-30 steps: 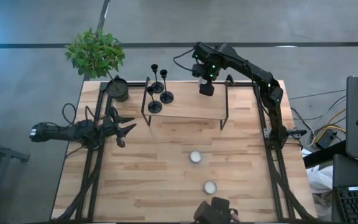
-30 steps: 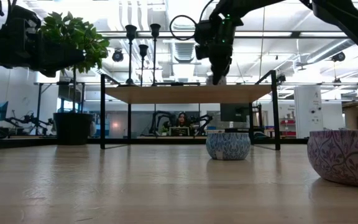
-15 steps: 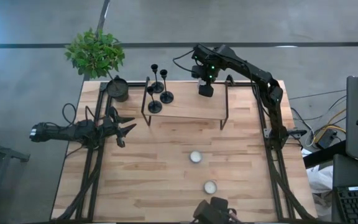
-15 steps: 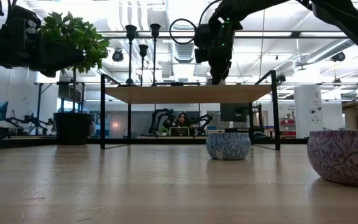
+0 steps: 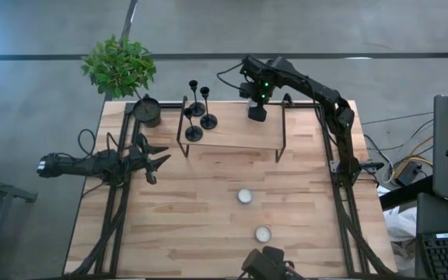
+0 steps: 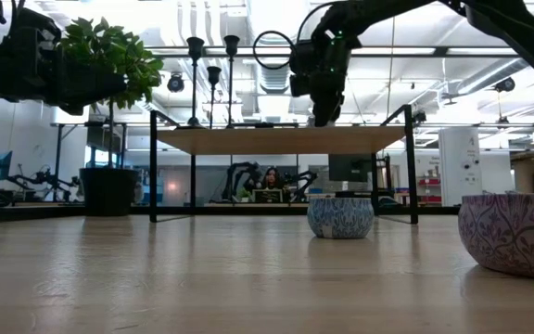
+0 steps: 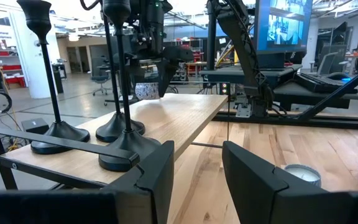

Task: Pick & Place candle stick holders
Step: Put the red patterned scented candle on the shelf

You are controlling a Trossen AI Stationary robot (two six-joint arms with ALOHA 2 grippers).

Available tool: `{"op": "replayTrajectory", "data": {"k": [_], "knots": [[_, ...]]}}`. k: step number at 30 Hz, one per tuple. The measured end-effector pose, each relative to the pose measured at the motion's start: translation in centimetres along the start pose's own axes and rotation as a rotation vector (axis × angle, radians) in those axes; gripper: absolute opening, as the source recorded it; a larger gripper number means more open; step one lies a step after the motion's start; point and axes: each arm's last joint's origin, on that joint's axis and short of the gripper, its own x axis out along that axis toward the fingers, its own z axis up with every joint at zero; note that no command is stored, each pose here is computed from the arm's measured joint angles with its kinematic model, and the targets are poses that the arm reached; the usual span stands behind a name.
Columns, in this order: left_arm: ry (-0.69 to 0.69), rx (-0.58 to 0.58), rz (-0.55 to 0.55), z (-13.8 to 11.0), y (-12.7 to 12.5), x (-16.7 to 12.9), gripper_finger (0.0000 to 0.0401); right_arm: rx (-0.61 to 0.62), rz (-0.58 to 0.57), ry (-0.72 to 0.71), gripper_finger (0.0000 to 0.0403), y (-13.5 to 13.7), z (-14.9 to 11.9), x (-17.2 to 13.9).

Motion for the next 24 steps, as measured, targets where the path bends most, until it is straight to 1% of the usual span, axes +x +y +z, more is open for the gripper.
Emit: {"op": "replayTrajectory", "data": {"k": [17,24], "knots": [[0.000,0.000,0.000,0.00,0.00,0.00,0.0142,0.005,0.006,0.018,0.0300,-0.15,-0.26,0.68],[0.000,0.000,0.000,0.00,0.00,0.00,0.0142,0.003,0.000,0.005,0.0318,-0.19,-0.13,0.68]]}}
